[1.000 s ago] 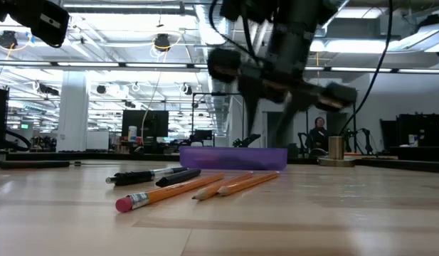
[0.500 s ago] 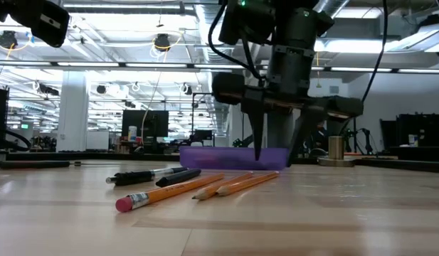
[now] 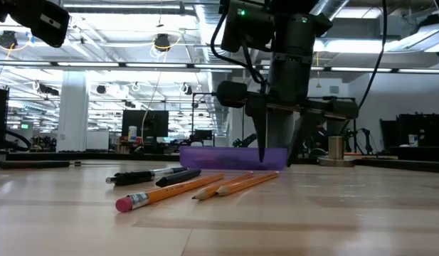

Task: Pick & place school supplies into a supply box
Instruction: Put the orange pencil into the purple supply box

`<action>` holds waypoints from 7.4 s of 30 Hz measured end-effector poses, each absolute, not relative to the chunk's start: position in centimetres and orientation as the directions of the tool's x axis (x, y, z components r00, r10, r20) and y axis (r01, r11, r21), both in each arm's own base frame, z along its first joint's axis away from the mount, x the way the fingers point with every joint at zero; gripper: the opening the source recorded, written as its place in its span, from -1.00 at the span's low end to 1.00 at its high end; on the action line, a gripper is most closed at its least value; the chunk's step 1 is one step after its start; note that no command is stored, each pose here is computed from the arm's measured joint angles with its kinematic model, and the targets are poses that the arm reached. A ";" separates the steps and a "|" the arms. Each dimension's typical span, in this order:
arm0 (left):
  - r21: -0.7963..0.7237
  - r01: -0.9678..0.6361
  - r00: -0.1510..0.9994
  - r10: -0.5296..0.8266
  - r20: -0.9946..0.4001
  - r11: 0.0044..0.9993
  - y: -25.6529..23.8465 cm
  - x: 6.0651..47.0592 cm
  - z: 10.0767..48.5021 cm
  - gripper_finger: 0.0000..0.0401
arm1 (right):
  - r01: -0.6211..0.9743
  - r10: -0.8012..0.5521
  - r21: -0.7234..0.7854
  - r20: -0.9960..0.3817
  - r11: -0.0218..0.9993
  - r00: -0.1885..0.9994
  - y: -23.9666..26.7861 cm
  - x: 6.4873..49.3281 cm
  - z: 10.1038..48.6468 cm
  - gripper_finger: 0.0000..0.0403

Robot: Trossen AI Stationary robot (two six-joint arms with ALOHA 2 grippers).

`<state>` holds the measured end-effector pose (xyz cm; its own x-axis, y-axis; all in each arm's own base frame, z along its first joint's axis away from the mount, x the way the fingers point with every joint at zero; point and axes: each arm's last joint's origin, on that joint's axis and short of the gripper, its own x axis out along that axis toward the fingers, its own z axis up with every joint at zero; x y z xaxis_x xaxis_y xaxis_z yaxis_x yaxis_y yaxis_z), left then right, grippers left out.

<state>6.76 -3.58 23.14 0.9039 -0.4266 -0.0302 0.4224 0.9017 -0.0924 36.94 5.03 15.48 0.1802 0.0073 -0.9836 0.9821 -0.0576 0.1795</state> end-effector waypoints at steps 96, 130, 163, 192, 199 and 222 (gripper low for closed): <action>-0.112 0.248 0.964 -0.257 -0.070 0.962 -3.1 6.9 22.7 -0.34 | 0.690 -0.341 0.061 -0.836 0.722 0.430 -12.7 43.0 27.7 -1.00; -0.125 0.182 0.978 -0.193 -0.079 0.975 -2.9 7.0 22.6 -0.34 | 0.436 -0.197 0.006 -0.886 0.900 0.419 -12.3 42.7 22.3 -0.74; -0.143 0.255 0.960 -0.268 -0.081 0.956 -3.1 6.9 22.6 -0.34 | 0.874 0.103 0.235 -0.972 0.426 0.211 1.0 42.1 22.2 -0.29; -0.127 0.360 0.928 -0.369 -0.055 0.924 -3.4 6.8 22.9 -0.34 | 0.965 -0.118 0.235 -0.961 0.119 0.249 7.7 40.7 17.4 -0.36; -0.128 0.363 0.927 -0.372 -0.053 0.923 -3.4 6.9 22.8 -0.34 | 0.965 -0.134 0.238 -0.958 0.114 0.252 7.6 40.8 17.4 -0.36; -0.128 0.363 0.927 -0.372 -0.056 0.923 -3.4 6.9 22.8 -0.34 | 0.972 -0.143 0.216 -0.963 0.095 0.228 7.5 40.6 17.2 -0.36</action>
